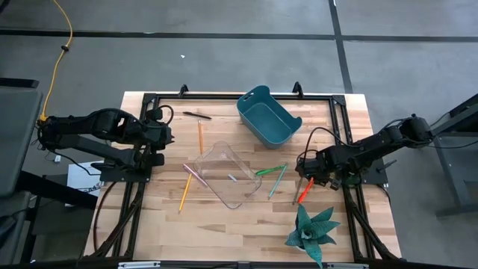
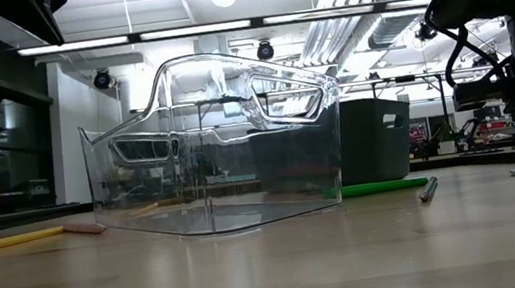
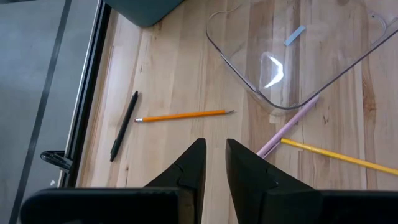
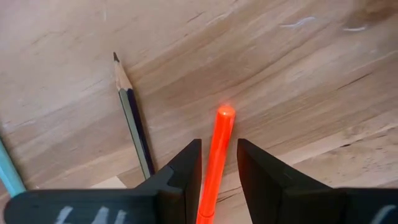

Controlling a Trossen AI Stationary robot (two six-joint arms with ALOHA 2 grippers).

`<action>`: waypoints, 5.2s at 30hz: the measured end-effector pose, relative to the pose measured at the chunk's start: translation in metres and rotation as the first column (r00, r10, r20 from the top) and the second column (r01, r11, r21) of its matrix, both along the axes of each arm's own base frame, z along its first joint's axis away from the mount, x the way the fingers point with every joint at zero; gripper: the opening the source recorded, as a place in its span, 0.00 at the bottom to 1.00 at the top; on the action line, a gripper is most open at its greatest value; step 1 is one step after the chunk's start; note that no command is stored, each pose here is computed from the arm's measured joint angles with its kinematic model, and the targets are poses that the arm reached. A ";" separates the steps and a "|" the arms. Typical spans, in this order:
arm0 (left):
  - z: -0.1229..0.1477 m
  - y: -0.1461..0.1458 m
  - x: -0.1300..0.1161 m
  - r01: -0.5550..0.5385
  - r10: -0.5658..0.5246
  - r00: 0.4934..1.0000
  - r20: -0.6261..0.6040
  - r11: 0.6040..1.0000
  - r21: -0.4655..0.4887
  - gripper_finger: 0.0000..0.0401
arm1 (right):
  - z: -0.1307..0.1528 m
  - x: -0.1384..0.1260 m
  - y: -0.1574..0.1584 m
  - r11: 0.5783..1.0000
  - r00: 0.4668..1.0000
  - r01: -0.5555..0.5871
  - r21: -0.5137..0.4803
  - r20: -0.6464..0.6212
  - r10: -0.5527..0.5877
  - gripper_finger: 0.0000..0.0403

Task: Sort pens & pencils
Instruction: Put the orange pen into the blue bin

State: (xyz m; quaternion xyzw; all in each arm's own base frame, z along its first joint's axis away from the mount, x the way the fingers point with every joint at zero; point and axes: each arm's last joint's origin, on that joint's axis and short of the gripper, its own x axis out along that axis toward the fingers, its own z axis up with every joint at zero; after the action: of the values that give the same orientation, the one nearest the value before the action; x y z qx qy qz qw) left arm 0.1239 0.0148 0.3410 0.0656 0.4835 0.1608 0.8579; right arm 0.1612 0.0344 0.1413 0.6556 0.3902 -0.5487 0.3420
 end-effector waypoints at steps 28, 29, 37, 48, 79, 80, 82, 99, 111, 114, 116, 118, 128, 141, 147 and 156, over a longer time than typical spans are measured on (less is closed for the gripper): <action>0.000 0.000 0.000 0.000 0.000 1.000 -0.001 1.000 0.000 0.13 | 0.018 -0.013 -0.003 1.000 0.997 -0.022 -0.005 0.076 0.023 0.23; 0.000 0.000 0.000 0.000 0.000 1.000 -0.001 1.000 0.000 0.13 | 0.019 -0.013 -0.003 1.000 0.996 -0.015 -0.020 0.088 0.017 0.23; 0.000 0.000 0.000 0.000 0.000 1.000 -0.001 1.000 0.000 0.13 | 0.018 -0.009 -0.004 0.999 0.994 -0.006 -0.047 0.107 0.011 0.23; 0.000 0.000 0.000 0.000 0.000 1.000 -0.001 1.000 -0.001 0.13 | 0.014 -0.004 -0.003 0.999 0.993 -0.008 -0.046 0.118 0.013 0.23; 0.000 -0.001 0.000 -0.004 0.004 1.000 0.009 0.999 -0.041 0.13 | 0.016 -0.032 -0.004 0.997 0.971 0.010 -0.080 0.239 0.009 0.23; 0.000 -0.001 0.000 -0.004 0.004 1.000 0.009 0.999 -0.041 0.13 | 0.020 -0.033 -0.004 0.997 0.975 0.002 -0.076 0.224 0.015 0.23; 0.000 -0.001 0.000 -0.006 0.006 1.000 0.009 0.999 -0.039 0.13 | 0.026 -0.036 -0.004 0.998 0.983 -0.013 -0.063 0.183 0.025 0.23; 0.000 0.000 0.000 -0.016 0.016 1.000 0.011 0.999 -0.028 0.13 | 0.014 -0.012 0.004 1.000 0.998 -0.014 -0.012 0.057 0.014 0.23; 0.000 0.000 0.000 -0.013 0.013 1.000 0.009 1.000 -0.027 0.13 | -0.004 0.004 0.009 1.000 1.000 -0.016 0.019 0.022 0.016 0.23; 0.000 0.000 0.000 -0.012 0.013 1.000 0.009 1.000 -0.027 0.13 | -0.007 0.006 0.010 1.000 1.000 -0.017 0.022 0.020 0.016 0.23; 0.000 0.000 0.000 -0.012 0.013 1.000 0.009 1.000 -0.027 0.13 | -0.007 0.007 0.010 1.000 1.000 -0.016 0.024 0.018 0.016 0.23; 0.000 0.000 0.000 -0.012 0.012 1.000 0.008 1.000 -0.027 0.13 | -0.007 0.007 0.010 1.000 1.000 -0.016 0.024 0.018 0.016 0.23; 0.000 0.000 0.000 -0.009 0.009 1.000 0.007 1.000 -0.025 0.13 | -0.007 0.007 0.010 0.999 1.000 -0.019 0.027 0.022 0.018 0.10; 0.000 0.000 0.000 0.005 -0.005 1.000 0.002 1.000 -0.015 0.13 | -0.002 0.013 0.011 0.999 0.997 -0.052 0.006 0.062 0.052 0.06; 0.000 0.000 0.000 0.009 -0.009 1.000 0.000 1.000 -0.012 0.13 | 0.009 0.022 0.012 0.994 0.988 -0.104 -0.030 0.114 0.107 0.06; 0.000 0.000 0.000 0.027 -0.027 1.000 -0.007 1.000 0.000 0.13 | 0.038 0.041 0.014 0.977 0.960 -0.154 -0.145 0.213 0.183 0.06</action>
State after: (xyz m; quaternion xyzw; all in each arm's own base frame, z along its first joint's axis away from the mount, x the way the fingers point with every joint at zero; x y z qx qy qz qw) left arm 0.1240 0.0145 0.3409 0.0727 0.4857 0.1490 0.8582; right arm 0.2027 0.0480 0.1789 0.6546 0.3678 -0.4634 0.4706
